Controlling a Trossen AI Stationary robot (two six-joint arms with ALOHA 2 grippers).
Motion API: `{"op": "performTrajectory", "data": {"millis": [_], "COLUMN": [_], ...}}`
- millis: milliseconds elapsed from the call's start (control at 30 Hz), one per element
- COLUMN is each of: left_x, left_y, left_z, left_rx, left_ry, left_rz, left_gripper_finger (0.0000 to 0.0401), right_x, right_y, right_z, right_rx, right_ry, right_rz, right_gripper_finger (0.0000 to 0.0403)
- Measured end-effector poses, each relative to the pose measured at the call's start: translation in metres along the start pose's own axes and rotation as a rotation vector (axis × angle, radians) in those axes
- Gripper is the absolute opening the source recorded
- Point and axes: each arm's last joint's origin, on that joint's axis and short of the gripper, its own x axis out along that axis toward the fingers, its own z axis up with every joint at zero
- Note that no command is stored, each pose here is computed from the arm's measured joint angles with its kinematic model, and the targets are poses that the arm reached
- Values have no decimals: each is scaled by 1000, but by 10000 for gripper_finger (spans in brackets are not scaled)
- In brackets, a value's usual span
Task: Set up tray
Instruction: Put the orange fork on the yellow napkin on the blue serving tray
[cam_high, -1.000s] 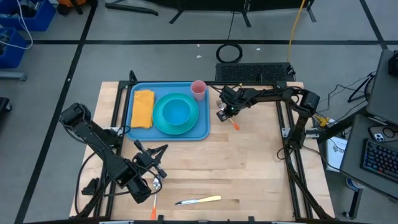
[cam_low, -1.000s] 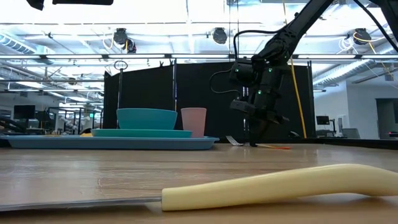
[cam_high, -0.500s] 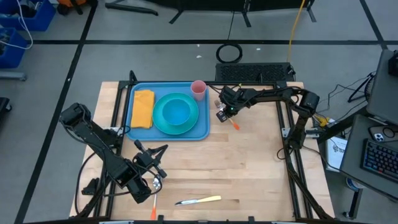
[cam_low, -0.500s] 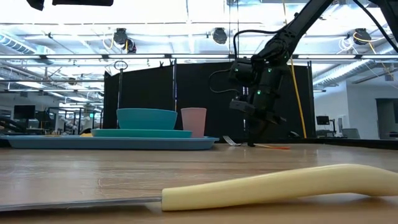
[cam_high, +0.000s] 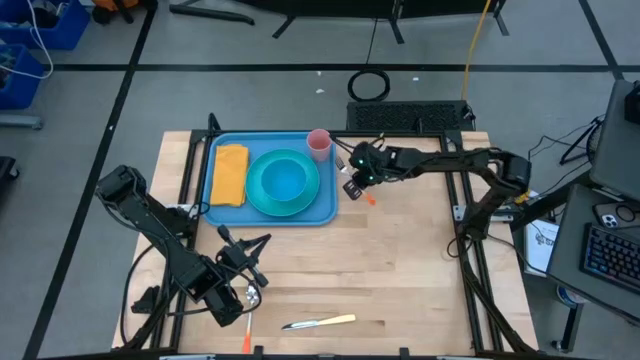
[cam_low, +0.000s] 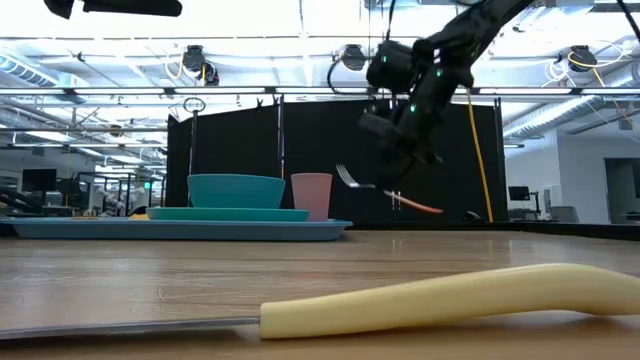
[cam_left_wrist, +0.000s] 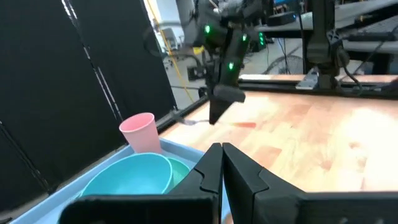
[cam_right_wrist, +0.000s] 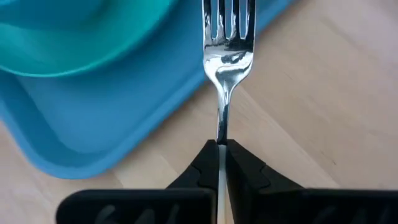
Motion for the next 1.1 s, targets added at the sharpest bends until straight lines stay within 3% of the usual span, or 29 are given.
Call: {"op": "performTrajectory", "data": {"millis": [367,633,1100], "left_x": [4,33,57], "left_y": [0,3,-15], "left_z": [0,0,14], "left_rx": [16,33,186], "left_ry": [13,166,9], "left_rz": [5,16,155], "left_gripper_finger": [17,17,20], "right_x": [-33,-54,-87], "right_y": [44,63,106], "right_z": [-23,-48,-72], "right_rx": [-98,-138,-385], "right_ry": [-344,-638,-981], "right_rz": [252,492,553], "right_gripper_finger": [2,2,2]}}
